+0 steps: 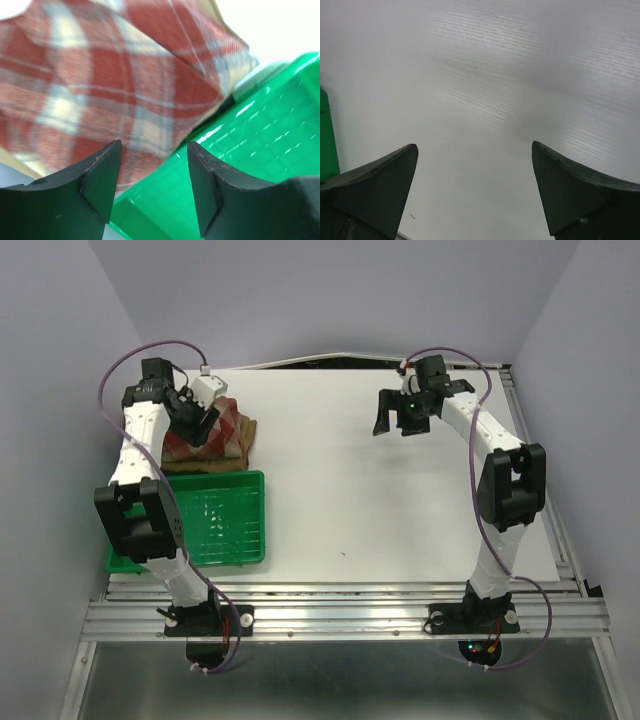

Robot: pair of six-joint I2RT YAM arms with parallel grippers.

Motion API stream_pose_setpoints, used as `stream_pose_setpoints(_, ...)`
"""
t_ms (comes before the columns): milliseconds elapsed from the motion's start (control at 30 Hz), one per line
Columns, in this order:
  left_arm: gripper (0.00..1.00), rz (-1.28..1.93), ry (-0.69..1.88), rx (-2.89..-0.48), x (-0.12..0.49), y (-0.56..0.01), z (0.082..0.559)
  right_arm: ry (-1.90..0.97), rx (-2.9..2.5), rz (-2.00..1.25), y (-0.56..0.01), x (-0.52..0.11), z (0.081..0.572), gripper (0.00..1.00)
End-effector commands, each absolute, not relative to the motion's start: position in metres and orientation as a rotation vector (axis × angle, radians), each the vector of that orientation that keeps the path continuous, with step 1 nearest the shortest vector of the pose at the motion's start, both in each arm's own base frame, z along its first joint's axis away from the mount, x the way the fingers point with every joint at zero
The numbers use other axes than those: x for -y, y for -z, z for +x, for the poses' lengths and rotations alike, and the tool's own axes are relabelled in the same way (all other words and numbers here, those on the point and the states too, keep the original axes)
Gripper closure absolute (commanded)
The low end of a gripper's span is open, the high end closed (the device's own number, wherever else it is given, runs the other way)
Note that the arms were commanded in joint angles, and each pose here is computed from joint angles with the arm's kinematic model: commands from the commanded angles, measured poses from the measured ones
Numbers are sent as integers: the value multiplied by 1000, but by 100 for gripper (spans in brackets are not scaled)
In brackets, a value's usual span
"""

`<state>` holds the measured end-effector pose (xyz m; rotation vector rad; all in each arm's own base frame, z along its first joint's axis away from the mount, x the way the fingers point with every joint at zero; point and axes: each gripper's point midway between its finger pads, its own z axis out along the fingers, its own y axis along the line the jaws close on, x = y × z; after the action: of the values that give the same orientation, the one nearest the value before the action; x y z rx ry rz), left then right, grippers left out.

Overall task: Fold and stack the skirts
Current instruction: Neatly place the folded skirt to the corner

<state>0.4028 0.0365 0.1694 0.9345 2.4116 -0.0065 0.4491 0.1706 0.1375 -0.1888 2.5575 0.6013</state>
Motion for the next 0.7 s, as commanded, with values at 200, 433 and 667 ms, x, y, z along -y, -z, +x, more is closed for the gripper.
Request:
stream_pose_setpoints(200, 1, 525, 114, -1952, -11, -323, 440, -485, -2434, -252, -179, -145, 443, 0)
stream_pose_setpoints(433, 1, 413, 194, -1948, 46, -311, 465, -435, -2394, -116, -183, -90, 422, 0)
stream_pose_setpoints(667, 1, 533, 374, -2029, 151, -249, 447, -431, -2403, -79, -160, -75, 373, 0)
